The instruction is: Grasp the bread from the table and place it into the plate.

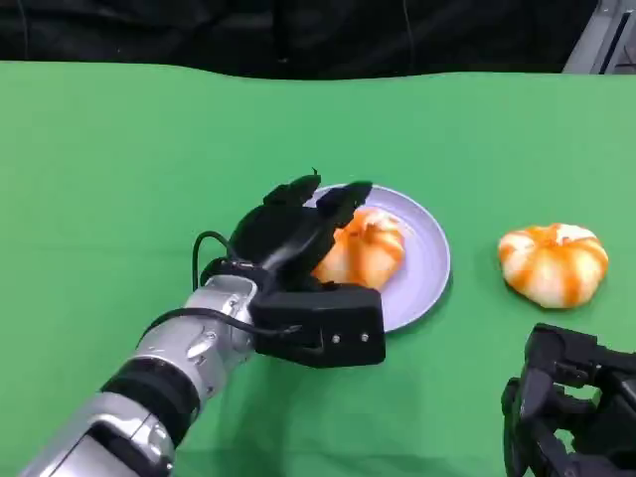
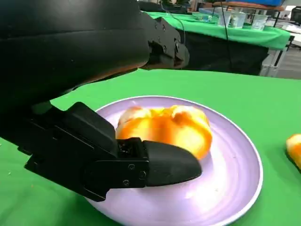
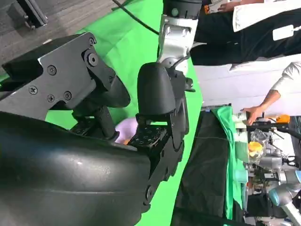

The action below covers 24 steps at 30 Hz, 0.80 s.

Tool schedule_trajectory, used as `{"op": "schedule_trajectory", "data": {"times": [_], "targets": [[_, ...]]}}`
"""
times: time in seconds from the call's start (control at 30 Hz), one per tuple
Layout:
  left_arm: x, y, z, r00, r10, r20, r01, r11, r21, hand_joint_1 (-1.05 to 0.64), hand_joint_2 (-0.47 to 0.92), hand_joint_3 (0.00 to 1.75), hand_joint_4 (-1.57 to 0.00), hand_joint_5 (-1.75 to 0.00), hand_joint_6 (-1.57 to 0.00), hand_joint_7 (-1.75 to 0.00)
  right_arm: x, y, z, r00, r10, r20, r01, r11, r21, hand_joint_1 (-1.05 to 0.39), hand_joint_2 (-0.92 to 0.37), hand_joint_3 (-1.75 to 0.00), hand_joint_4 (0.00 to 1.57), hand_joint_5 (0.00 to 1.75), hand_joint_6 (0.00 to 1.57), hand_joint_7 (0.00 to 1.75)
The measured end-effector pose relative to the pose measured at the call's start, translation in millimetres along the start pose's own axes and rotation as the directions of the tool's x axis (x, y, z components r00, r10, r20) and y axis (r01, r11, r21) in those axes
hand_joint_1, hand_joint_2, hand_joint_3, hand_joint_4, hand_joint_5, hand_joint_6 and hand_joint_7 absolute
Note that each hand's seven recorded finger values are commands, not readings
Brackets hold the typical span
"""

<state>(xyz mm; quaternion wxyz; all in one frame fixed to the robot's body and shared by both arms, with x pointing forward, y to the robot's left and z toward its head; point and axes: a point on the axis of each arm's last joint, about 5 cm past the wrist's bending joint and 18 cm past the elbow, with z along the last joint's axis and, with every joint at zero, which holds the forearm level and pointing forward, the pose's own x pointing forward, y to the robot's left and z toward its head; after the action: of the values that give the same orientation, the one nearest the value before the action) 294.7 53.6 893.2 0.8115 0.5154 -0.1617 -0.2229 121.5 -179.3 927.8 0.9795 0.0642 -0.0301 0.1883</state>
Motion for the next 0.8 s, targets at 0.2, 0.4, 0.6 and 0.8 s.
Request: {"op": "schedule_trajectory", "data": {"times": [0.2,0.4,0.6,0.8], "targets": [[-4,21.6,-4.4,0.999,0.042,0.022,-0.041,0.999,-0.023,-1.04,0.92,0.73,0.00,0.00,-0.02,-0.01,0.7,-0.1,-1.0,1.000,-0.001,0.006,0.001,1.000,-0.005,0.02,-0.51,-1.29,0.87,1.75,0.80,1.55],[-26,46.7,-4.4,0.992,0.104,0.068,-0.098,0.991,-0.087,-0.18,0.92,0.38,-0.64,-0.21,-0.78,-0.17,2.2,0.3,-1.4,1.000,-0.004,0.008,0.004,1.000,-0.015,0.02,-0.51,-1.27,0.88,1.74,0.81,1.54],[-76,53.5,-11.3,0.973,0.203,0.113,-0.155,0.928,-0.339,0.01,0.42,1.32,-0.88,-1.67,-0.80,-1.54,2.8,0.1,-1.9,1.000,-0.009,0.009,0.009,1.000,-0.014,0.01,-0.53,-1.25,0.88,1.74,0.81,1.54],[-124,51.6,-15.0,0.986,0.162,0.049,-0.105,0.810,-0.578,-0.01,0.49,1.33,-0.85,-1.75,-0.72,-1.71,5.8,-1.4,-1.8,1.000,-0.007,0.011,0.007,1.000,-0.015,0.01,-0.52,-1.26,0.89,1.73,0.81,1.53]]}}
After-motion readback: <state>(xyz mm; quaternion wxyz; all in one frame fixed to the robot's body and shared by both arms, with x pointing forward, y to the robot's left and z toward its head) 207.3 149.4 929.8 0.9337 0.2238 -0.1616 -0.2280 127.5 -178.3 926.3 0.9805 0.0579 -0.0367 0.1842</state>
